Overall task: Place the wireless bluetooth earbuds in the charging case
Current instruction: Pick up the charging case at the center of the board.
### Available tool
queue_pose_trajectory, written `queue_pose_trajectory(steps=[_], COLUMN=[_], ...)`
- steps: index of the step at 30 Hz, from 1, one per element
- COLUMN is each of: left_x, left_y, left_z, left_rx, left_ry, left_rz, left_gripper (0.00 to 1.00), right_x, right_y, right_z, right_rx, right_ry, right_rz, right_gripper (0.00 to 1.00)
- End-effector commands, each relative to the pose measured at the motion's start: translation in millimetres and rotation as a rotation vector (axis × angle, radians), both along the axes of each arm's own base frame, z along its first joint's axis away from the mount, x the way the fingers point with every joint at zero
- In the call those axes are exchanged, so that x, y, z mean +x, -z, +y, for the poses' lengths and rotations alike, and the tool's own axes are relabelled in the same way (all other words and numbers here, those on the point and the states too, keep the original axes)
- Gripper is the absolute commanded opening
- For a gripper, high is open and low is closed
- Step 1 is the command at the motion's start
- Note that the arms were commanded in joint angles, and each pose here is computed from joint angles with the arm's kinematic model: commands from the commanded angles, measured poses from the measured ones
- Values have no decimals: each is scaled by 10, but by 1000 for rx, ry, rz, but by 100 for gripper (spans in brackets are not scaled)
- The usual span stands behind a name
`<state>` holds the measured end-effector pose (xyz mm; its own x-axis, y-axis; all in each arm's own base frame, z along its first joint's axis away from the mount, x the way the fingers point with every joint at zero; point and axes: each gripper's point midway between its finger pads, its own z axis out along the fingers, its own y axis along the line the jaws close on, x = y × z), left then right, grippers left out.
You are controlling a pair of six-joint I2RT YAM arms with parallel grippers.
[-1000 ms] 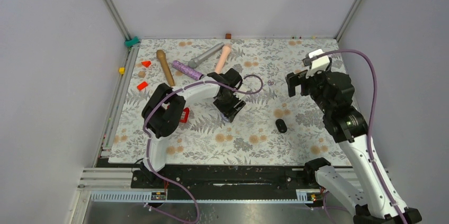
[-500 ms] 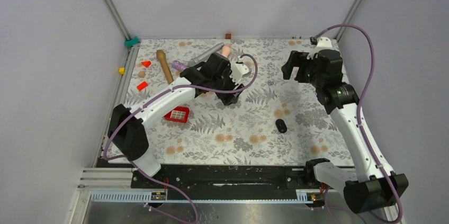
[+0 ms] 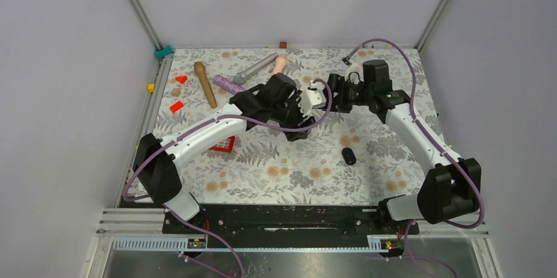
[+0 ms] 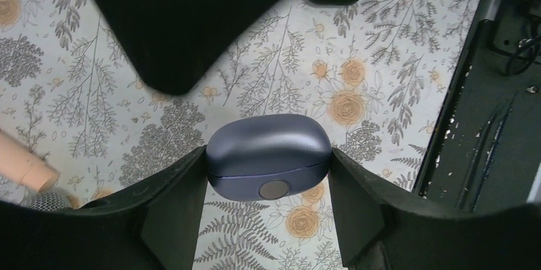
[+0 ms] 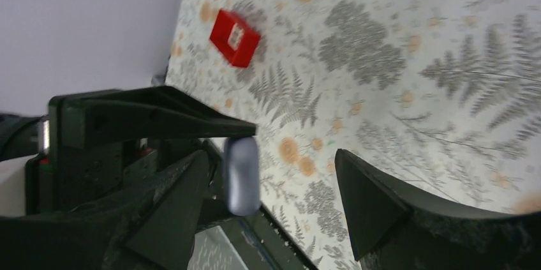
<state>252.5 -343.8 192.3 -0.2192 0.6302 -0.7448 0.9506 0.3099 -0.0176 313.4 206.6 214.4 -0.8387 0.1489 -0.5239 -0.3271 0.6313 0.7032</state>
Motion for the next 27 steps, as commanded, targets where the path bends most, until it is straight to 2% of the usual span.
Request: queue_pose_trajectory(steps=[1, 17, 27], left_x=[-31, -94, -131], left_y=[-283, -329, -299], left_z=[-162, -143, -139], left_rx=[-103, -122, -122], left_ry=[33, 40, 51], left_rz=[-22, -18, -4], left_gripper=[50, 50, 50], right_x=[-316, -618, -626], right_y=[-210, 29, 43], right_z=[325, 434, 486], right_rx=[75, 37, 31], right_ry=[-191, -345, -372], right_rz=[-51, 49, 38], right_gripper=[80, 73, 61])
